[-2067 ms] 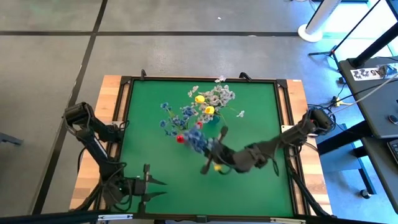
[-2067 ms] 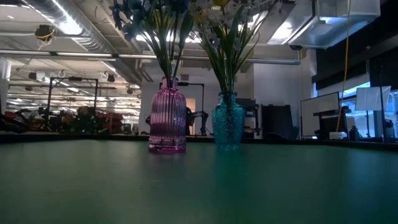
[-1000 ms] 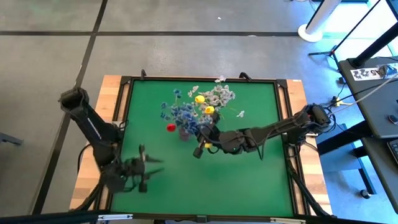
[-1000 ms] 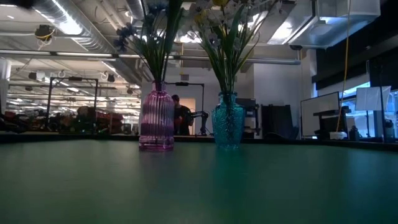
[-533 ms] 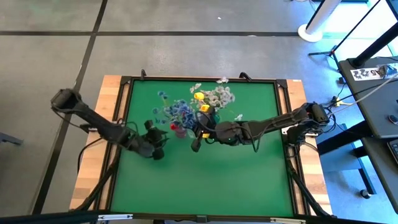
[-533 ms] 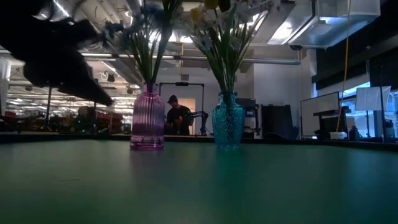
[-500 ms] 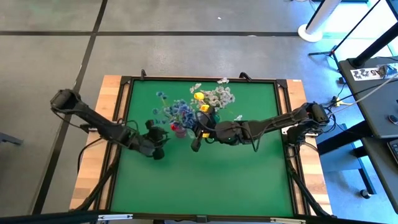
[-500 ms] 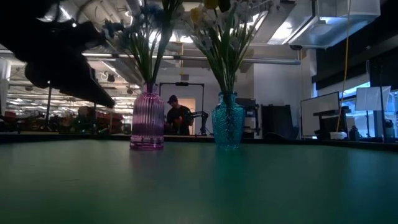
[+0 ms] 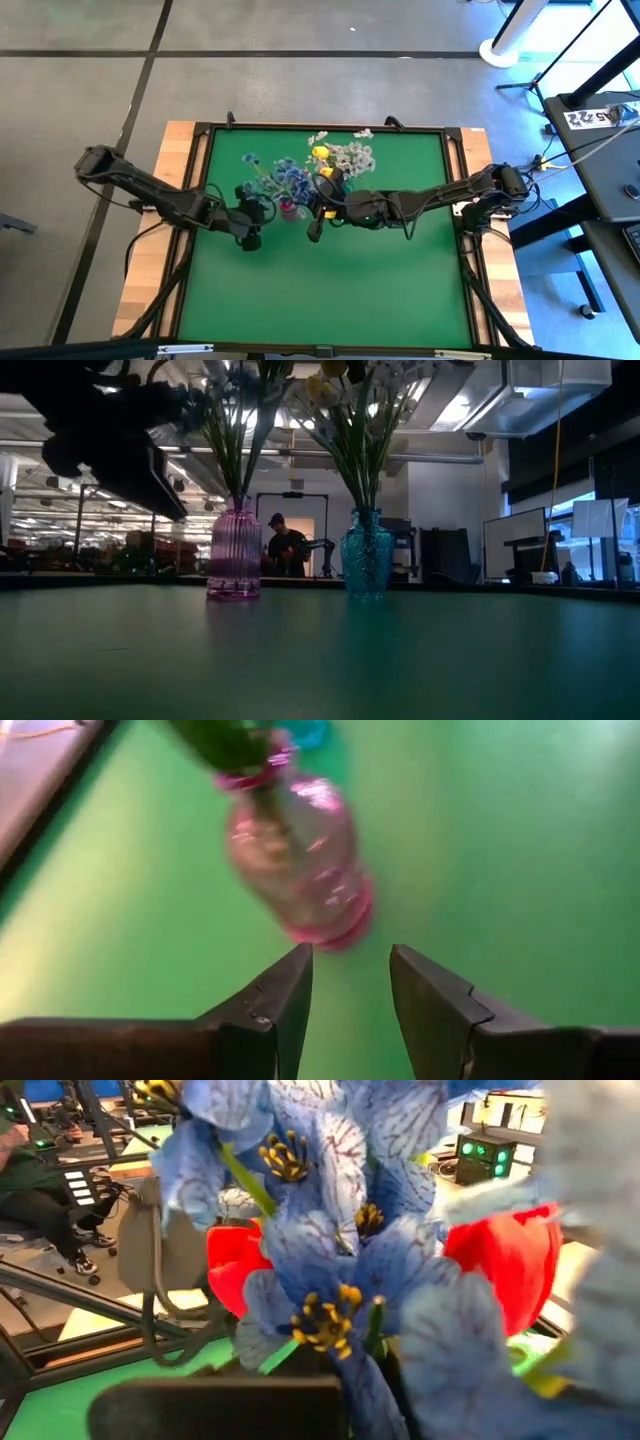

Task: Sort flowers into vase by color
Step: Put the blue flowers into the purple vase

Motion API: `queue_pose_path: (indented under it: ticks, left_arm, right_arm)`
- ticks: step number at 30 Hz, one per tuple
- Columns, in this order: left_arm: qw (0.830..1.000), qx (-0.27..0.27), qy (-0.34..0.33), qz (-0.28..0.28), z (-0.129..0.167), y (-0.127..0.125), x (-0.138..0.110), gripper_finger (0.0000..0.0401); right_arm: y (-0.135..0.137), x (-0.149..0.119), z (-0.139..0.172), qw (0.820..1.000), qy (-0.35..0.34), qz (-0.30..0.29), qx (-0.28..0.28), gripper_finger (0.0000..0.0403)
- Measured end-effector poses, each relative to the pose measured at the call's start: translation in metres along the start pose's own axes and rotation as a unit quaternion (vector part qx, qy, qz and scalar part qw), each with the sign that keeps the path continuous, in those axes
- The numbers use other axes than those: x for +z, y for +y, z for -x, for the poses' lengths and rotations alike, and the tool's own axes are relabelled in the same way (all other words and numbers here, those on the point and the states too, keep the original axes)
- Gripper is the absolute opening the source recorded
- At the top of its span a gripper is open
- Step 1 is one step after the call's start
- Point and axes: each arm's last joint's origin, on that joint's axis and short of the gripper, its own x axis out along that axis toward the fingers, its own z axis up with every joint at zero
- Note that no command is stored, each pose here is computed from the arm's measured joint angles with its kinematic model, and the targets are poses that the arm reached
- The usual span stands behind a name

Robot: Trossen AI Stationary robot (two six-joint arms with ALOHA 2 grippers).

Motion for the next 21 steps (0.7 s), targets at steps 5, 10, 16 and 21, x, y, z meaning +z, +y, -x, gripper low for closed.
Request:
queue_pose_path:
  ticks: [5,10,16,21]
  left_arm:
    - [0.999,0.038,-0.017,0.008,0.003,0.023,0.001,0.0133]
    - [0.997,-0.02,-0.079,0.017,-0.017,0.039,0.0,0.0133]
    - [0.984,-0.114,-0.135,0.03,-0.026,0.034,-0.003,0.0133]
    - [0.977,-0.148,-0.149,0.023,-0.019,0.02,-0.002,0.0133]
  right_arm:
    - [0.001,0.003,0.0,1.0,-0.012,0.004,0.011,0.0012]
    - [0.001,0.003,0.0,1.0,-0.015,0.008,0.002,0.0012]
    - [-0.001,0.002,-0.001,0.999,-0.019,0.034,-0.033,0.0012]
    - [-0.001,0.004,-0.001,0.998,-0.032,0.04,-0.04,0.0012]
